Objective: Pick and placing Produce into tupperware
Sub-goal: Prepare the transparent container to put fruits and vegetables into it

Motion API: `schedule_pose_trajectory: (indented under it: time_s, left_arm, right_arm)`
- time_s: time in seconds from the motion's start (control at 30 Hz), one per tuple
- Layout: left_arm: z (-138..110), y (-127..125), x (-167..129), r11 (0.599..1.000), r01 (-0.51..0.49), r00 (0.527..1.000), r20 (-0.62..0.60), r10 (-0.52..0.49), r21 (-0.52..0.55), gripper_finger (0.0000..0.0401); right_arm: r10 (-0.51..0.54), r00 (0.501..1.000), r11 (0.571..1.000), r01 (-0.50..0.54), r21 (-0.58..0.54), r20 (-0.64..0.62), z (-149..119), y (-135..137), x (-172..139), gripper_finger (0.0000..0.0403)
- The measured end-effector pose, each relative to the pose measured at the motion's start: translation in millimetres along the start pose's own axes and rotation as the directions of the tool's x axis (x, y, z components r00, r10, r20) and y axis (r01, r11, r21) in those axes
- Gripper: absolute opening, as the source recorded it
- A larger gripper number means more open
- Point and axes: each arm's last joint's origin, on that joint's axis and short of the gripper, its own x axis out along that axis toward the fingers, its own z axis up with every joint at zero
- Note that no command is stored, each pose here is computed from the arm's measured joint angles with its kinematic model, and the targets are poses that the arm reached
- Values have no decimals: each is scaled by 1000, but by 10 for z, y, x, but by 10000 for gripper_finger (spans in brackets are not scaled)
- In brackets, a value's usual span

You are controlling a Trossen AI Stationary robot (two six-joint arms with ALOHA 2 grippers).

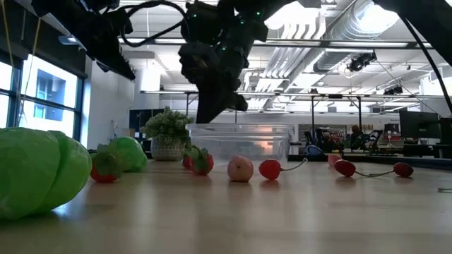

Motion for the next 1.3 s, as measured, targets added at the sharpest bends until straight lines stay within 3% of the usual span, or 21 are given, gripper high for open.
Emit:
schedule_pose_trajectory:
  time_s: [0.17, 0.33, 0.47, 0.77, 1.3]
  left_arm:
    - [1, 0, 0, 1000, 0, 1000, 1, 0, 0, 3]
    - [0, 1, 0, 1000, 0, 1000, 1, 0, 0, 3]
    - [2, 1, 0, 1000, 0, 1000, 2, 0, 0, 3]
    - [2, 0, 0, 1000, 0, 1000, 2, 0, 1, 3]
    - [2, 3, 0, 1000, -9, 1000, 1, 9, 1, 3]
  right_arm:
    - [-69, 994, 997, 70, 11, -80, -69, -70, -27, 0]
    - [-233, 953, 972, 235, -13, -195, -226, -107, -50, 0]
    - [-333, 921, 942, 334, -29, -202, -256, -211, -35, 0]
    - [-384, 908, 921, 390, 7, -166, -109, -584, -80, 0]
    - [-368, 928, 925, 372, 79, -60, 131, -1171, -224, 0]
